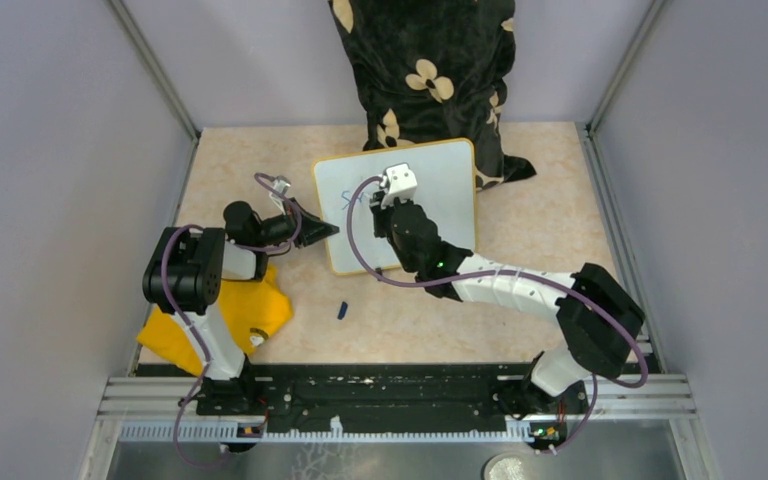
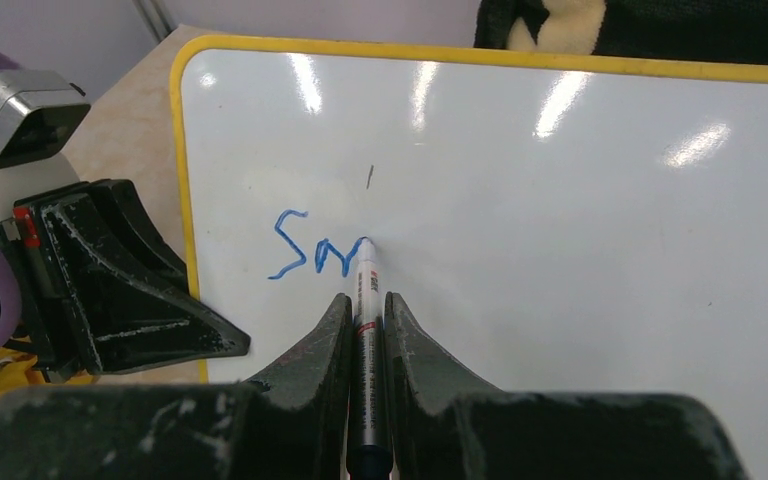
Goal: Write a sentence on the whiteboard
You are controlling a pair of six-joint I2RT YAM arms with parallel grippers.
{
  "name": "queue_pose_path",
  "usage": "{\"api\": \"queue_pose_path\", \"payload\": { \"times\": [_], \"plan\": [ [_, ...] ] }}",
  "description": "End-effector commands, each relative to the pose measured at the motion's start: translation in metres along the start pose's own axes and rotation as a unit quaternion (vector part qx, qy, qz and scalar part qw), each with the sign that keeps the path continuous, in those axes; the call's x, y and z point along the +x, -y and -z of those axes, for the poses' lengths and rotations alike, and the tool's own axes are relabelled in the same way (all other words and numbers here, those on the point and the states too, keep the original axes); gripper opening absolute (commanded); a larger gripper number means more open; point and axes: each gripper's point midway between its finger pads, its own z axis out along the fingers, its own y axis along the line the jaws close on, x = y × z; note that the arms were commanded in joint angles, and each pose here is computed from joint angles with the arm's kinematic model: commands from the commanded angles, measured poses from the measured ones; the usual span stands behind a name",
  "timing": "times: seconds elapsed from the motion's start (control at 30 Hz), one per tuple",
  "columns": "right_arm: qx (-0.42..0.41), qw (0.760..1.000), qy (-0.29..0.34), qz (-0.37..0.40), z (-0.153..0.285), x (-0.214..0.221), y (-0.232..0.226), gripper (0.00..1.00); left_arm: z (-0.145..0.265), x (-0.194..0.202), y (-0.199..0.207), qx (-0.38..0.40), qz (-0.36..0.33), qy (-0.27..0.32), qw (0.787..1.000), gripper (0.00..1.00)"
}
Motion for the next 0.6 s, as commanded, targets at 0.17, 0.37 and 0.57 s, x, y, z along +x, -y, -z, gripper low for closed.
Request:
{"api": "queue_pose_path", "payload": {
  "times": [0.17, 0.37, 0.57],
  "plan": [
    [0.047, 0.999, 0.018, -0.012, 0.007, -0.014, 0.031, 0.00, -0.002, 0.003, -0.005, 0.000, -0.021, -0.001, 1.000, 0.00],
    [0.038, 0.999, 0.010, -0.011, 0.009, -0.007, 0.029, 0.00, -0.002, 0.004, -0.005, 0.000, -0.020, -0.001, 1.000, 0.00],
    [0.028, 1.000, 0.000, -0.008, 0.011, 0.000, 0.027, 0.00, -0.001, 0.004, -0.005, -0.001, -0.019, -0.001, 1.000, 0.00]
  ]
}}
